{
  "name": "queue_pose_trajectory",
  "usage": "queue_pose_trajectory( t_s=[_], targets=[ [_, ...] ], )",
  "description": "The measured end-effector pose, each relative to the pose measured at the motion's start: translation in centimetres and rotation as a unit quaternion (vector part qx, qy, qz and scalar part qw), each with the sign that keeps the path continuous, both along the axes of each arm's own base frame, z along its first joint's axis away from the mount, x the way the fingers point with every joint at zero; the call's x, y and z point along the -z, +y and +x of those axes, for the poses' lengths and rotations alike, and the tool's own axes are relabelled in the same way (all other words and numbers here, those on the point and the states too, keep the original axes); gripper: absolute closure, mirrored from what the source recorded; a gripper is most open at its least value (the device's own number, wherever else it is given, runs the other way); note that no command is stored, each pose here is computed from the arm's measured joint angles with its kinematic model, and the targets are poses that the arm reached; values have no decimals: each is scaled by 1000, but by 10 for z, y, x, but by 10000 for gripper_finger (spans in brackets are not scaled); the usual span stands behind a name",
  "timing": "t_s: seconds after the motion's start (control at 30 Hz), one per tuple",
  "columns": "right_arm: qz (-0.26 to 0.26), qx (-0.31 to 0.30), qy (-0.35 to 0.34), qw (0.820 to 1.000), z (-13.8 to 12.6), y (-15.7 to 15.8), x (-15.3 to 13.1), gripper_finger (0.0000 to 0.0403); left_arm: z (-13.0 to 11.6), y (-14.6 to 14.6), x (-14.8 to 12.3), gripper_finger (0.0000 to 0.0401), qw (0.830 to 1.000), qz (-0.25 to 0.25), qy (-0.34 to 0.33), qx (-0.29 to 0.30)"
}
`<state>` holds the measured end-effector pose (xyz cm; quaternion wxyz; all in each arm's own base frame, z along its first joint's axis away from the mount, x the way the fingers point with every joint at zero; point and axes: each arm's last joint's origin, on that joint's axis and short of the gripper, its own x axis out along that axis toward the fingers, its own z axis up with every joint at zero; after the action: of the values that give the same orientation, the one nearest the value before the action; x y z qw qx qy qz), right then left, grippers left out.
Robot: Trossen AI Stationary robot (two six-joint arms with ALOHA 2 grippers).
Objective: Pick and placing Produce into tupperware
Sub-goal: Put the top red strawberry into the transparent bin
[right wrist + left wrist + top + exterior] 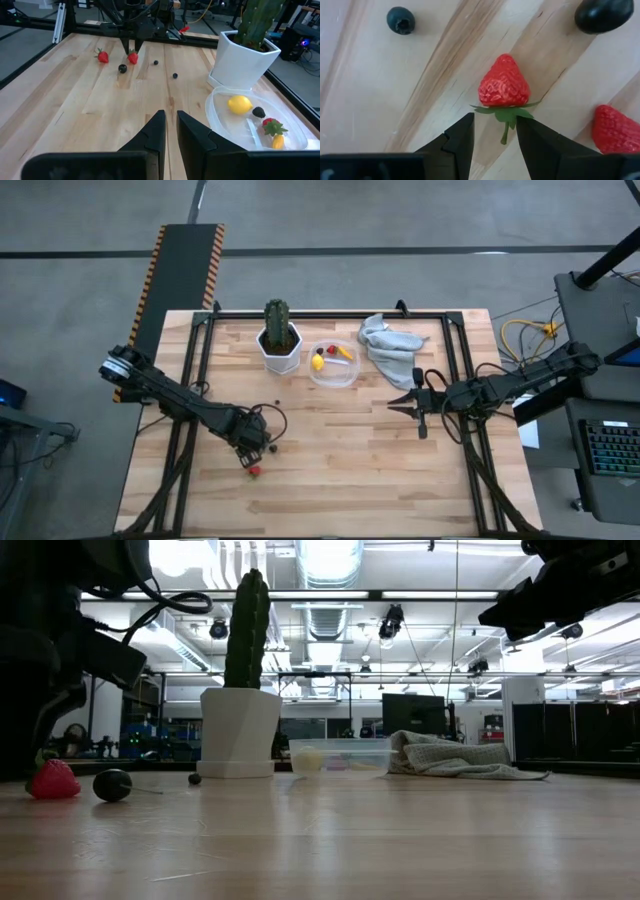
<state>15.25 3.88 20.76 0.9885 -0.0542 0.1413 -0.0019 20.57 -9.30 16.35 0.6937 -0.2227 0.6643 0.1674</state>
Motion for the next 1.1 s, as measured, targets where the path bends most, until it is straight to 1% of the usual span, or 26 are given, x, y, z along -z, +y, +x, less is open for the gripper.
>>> queue_pose_trajectory(
  t_s=[0.37,0.43,0.5,0.57,0.7,0.73,0.83,1.1],
  targets=[
    [0,0,0,1000,0,0,0,364,0,1,0,270,1000,6,-2,-1],
    [0,0,0,1000,0,0,0,364,0,1,0,275,1000,6,-2,-2],
    [0,0,0,1000,0,0,0,364,0,1,0,289,1000,6,-3,1],
    [0,0,0,1000,0,0,0,364,1,1,0,312,1000,6,-5,9],
    [0,0,0,1000,0,0,0,364,1,0,0,379,1000,5,-6,13],
    [0,0,0,1000,0,0,0,364,1,0,0,390,1000,5,-6,12],
    [0,0,0,1000,0,0,0,364,1,0,0,398,1000,-7,-5,15],
    [1,0,0,1000,0,0,0,364,3,-1,-1,400,1000,-10,-11,12]
  ],
)
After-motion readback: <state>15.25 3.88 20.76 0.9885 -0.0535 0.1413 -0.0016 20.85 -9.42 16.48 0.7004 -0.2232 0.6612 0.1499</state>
